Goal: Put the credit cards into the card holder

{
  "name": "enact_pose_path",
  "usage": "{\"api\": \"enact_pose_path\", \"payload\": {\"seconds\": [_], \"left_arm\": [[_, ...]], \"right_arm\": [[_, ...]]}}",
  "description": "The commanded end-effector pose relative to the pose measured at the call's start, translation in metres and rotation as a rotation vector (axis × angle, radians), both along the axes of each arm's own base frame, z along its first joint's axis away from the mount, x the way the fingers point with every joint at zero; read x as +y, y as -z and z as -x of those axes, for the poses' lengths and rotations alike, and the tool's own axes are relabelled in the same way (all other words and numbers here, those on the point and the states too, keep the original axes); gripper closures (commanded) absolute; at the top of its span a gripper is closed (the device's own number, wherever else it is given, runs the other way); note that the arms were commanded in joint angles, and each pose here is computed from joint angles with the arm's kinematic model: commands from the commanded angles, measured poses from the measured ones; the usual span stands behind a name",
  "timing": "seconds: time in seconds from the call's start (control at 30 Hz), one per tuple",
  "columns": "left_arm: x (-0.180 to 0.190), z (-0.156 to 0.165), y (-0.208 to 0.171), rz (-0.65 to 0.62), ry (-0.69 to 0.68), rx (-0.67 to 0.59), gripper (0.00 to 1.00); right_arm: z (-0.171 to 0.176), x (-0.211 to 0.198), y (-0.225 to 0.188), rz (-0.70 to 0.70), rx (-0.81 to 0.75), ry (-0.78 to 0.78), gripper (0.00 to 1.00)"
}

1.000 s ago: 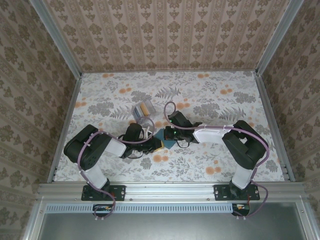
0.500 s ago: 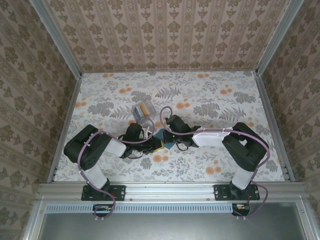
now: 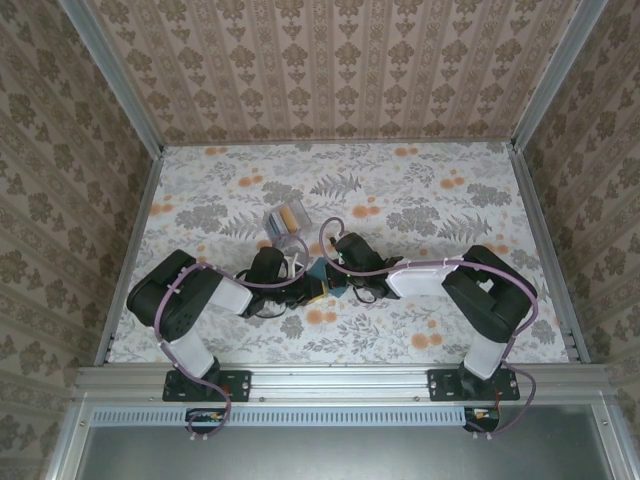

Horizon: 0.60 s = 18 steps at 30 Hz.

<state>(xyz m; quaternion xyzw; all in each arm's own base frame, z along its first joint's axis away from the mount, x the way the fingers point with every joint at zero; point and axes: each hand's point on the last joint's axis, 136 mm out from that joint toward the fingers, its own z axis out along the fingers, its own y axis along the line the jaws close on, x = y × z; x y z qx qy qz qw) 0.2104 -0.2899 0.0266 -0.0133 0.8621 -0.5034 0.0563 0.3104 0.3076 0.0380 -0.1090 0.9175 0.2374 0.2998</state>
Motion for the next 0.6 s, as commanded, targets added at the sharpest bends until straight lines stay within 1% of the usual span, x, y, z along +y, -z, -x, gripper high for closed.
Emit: {"api": "enact_pose_path", "payload": {"seconds": [0.0,0.2,0.4,0.47,0.57], "left_arm": [[0.015,0.002,0.023,-0.092,-0.058,0.04,0.86],[0.016,0.003,0.023,-0.092,-0.06,0.041,0.86],[0.019,0.001,0.02,-0.088,-0.072,0.04,0.86],[0.023,0.0,0.02,-0.091,-0.079,0.038,0.86],[0.028,-0.002,0.019,-0.102,-0.086,0.039,0.86]], "right_arm": [[0.021,-0.011,0.04,0.092,0.099,-0.032,1.0],[0.018,-0.014,0.037,0.104,0.071,-0.028,1.0],[0.026,-0.023,0.057,0.133,0.073,-0.052,1.0],[0.028,-0.022,0.054,0.103,0.086,-0.06,1.0],[0.023,-0.017,0.032,0.041,0.089,-0.047,1.0]]}}
